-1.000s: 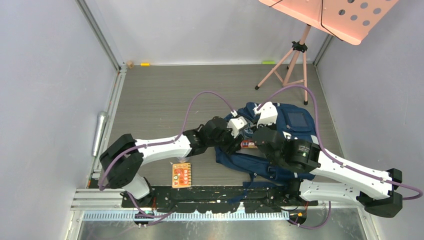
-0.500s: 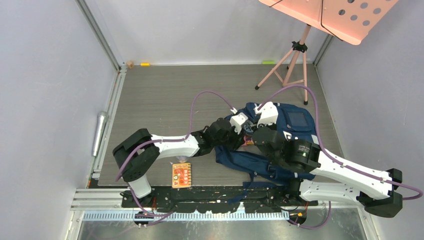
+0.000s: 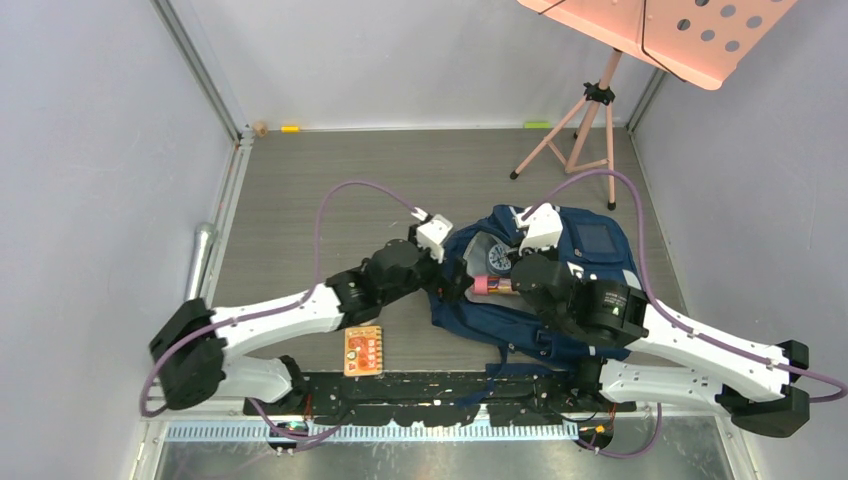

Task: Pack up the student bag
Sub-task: Place the stationery in the student bag, then pick up the stationery from the center of the board.

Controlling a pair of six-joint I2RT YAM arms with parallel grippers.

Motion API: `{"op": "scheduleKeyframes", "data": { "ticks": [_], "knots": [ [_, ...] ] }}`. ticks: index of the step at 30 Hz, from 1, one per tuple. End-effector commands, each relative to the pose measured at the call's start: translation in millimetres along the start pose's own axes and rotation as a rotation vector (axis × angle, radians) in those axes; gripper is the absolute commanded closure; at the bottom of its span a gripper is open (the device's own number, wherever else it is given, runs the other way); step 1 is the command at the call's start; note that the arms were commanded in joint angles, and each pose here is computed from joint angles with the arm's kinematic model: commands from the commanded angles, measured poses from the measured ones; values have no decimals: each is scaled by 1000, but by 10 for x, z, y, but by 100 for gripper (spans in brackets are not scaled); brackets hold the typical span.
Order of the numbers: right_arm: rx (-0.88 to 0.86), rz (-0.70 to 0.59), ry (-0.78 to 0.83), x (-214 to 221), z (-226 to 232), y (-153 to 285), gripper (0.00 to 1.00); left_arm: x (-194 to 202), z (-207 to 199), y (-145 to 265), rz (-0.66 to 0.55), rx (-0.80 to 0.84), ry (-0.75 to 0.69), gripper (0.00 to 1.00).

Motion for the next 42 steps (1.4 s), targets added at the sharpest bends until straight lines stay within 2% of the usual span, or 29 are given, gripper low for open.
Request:
{"op": "scheduleKeyframes", "data": {
  "ticks": [1,4,10,14,18,25,38,42],
  "knots": [
    [-2,-136,-191,-415,-59,108,99,102,311,457,62,-181,17,5],
    [0,-138,-193,-410,-69,111,99,261,579,781,117,-338,94,1],
    [3,-138,-191,-397,-76,110,99,671,1068,1351,214,-593,308,0],
    [-4,-135,-187,-388,-61,107,99,877,1297,1614,238,-728,344,0],
    [-9,-134,-186,-394,-40,101,99,974,1441,1727,255,-793,377,0],
    [-15,-135,-183,-409,-7,84,99,1047,1472,1573,261,-736,452,0],
    [-12,-134,-177,-410,-4,78,99,986,1404,1289,262,-649,451,0],
    [-10,-131,-176,-399,-2,70,100,891,1239,1145,230,-513,471,0]
  ]
}}
Point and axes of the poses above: each gripper's point midway between its finger pads, its own y axis back along the fingers, its own z axis along the line the jaws close on, x = y × z, the point moved 2 cm from there along y, back along the fingers, and after that the axes turned 8 degrees about y, right-handed, at the moved point
